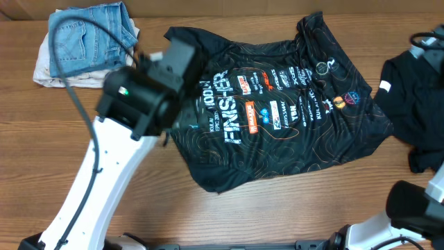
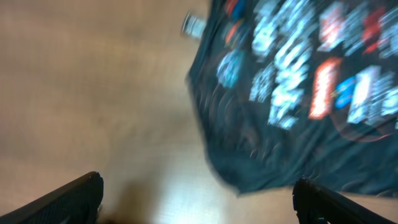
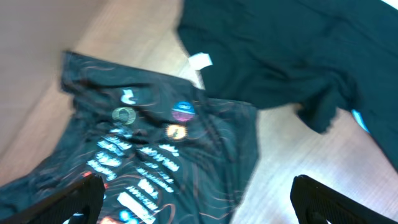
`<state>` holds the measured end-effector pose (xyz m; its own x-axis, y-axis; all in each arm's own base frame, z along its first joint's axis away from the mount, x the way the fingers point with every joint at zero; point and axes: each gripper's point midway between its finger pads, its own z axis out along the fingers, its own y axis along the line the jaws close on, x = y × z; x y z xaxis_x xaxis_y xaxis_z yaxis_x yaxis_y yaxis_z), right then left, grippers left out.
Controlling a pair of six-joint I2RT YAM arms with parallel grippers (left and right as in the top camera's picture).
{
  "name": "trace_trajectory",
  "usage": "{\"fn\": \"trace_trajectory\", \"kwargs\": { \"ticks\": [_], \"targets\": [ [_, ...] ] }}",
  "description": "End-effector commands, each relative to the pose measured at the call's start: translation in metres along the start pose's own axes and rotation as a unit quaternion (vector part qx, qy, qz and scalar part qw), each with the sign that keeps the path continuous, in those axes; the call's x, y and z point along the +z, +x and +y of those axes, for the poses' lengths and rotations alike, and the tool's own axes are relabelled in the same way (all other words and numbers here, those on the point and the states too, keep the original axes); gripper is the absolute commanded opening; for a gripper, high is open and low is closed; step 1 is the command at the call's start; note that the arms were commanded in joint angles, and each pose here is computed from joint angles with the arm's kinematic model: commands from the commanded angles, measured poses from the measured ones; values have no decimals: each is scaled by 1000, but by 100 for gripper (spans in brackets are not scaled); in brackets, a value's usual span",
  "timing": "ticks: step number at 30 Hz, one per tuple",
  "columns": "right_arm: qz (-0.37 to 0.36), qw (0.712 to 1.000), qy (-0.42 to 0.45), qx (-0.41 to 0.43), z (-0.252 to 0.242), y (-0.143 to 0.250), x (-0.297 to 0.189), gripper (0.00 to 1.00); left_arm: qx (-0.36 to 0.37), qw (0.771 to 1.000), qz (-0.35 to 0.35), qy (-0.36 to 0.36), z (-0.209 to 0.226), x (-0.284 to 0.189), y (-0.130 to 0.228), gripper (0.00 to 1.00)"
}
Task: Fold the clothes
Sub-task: 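Lay the flipped shirt flat on the table and release both grippers, then grasp the shirt's lower-left and lower-right hem corners with both grippers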
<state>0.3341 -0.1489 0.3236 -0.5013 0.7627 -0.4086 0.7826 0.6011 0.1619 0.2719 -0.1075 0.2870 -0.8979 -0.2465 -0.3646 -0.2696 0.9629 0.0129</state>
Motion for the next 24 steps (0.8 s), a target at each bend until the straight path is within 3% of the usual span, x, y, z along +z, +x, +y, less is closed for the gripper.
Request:
{"fn": "trace_trajectory", "kwargs": {
  "ticks": [1,6,11,20,24],
  "targets": [
    [39,999,-3,8,-17,12,9,100,-45,995,84,9,-3,27,52,100],
    [103,994,24,13,-28,37,57,100,-39,976,207,50,-39,102,124,100],
    [127,990,43,53,-34,52,96,100,-47,960,264,76,-45,156,170,85],
    [161,984,63,52,-45,77,129,100,-74,960,264,46,-37,201,188,79],
    [162,983,63,52,-45,77,130,100,-80,949,303,26,-40,218,203,79]
  ]
}}
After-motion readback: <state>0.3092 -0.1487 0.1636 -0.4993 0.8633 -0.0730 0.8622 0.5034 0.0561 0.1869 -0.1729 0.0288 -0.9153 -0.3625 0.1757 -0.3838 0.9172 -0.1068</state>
